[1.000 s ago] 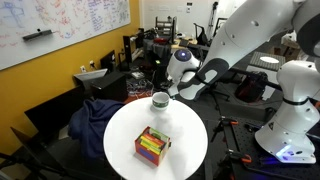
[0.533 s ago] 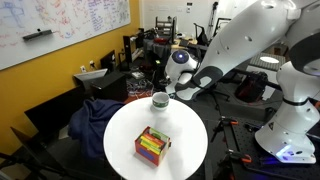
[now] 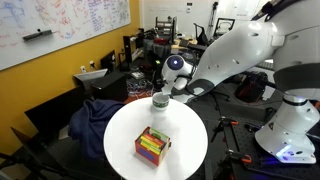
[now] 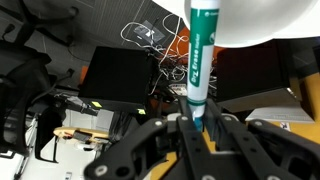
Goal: Pick up the marker and put it in the mug
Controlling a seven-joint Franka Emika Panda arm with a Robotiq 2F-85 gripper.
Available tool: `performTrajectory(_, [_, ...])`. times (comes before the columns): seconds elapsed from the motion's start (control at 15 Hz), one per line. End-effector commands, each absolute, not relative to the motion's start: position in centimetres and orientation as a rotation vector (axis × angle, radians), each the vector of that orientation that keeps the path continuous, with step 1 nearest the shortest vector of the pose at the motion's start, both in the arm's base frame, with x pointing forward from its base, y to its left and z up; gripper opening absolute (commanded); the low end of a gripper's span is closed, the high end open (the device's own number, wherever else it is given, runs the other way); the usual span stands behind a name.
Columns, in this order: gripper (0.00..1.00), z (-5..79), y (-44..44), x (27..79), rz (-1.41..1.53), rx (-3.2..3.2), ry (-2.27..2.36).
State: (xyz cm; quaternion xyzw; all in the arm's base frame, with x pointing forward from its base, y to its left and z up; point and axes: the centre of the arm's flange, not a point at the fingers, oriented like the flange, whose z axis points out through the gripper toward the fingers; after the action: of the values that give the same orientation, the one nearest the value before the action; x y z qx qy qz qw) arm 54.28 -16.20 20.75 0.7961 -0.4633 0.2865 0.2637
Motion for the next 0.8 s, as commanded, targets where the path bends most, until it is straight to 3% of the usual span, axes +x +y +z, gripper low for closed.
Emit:
performTrajectory(0.0, [0.05,20.8,-16.1,55.7,0.813,2.07,-1.268])
performTrajectory(0.73, [0.05,19.8,-16.0,57.7,0.88,2.002,-1.235])
